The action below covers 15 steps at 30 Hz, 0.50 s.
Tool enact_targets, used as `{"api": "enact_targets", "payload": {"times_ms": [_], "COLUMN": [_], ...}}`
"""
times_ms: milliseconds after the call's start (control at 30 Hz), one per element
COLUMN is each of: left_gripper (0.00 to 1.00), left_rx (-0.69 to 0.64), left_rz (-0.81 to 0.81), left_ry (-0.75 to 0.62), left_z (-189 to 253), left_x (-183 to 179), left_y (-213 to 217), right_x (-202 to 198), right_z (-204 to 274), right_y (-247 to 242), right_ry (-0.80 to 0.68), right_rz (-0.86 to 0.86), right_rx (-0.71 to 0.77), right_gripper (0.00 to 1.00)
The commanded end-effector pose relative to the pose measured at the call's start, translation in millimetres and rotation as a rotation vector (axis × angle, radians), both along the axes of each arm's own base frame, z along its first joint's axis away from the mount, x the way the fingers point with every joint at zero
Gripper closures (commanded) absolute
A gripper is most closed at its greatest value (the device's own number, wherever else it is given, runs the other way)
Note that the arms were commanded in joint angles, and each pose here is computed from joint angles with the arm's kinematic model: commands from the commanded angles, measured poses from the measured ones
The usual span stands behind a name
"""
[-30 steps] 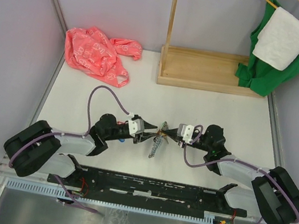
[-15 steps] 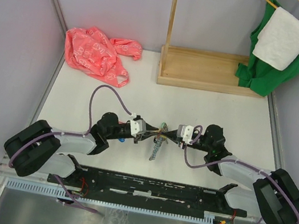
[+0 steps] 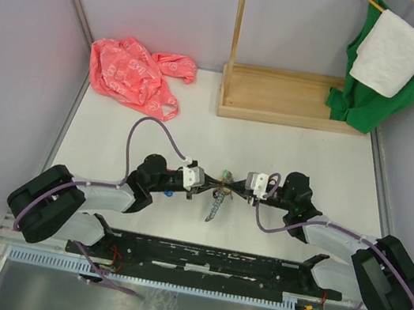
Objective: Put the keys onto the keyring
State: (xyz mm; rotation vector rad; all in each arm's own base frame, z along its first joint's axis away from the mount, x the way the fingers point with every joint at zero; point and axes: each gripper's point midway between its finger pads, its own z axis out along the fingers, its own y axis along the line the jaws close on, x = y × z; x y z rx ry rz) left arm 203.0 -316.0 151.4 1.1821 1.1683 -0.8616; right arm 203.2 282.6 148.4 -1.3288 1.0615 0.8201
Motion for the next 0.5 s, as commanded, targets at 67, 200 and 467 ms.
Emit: {"api": "enact_targets", "payload": {"times_ms": [67, 200, 467], "left_gripper": [0.97, 0.97, 0.97], "left_rx": [-0.005, 0.039, 0.143], "left_rz": [-0.048, -0.033, -0.015], "left_ry": [-0.071, -0.068, -0.047], "left_z": [16, 15, 16], "left_x": [-1, 0, 4], "left_y": [-10, -6, -3], "right_x": [4, 4, 0], "right_z": [41, 33, 21], "right_y": [7, 2, -9], "right_ry": [-0.078, -0.048, -0.001], "right_rz": [0.026, 0.012, 0.012], "right_rx": [0.068, -0.01, -0.162], "right_gripper": [0.99, 0.98, 0.8]}}
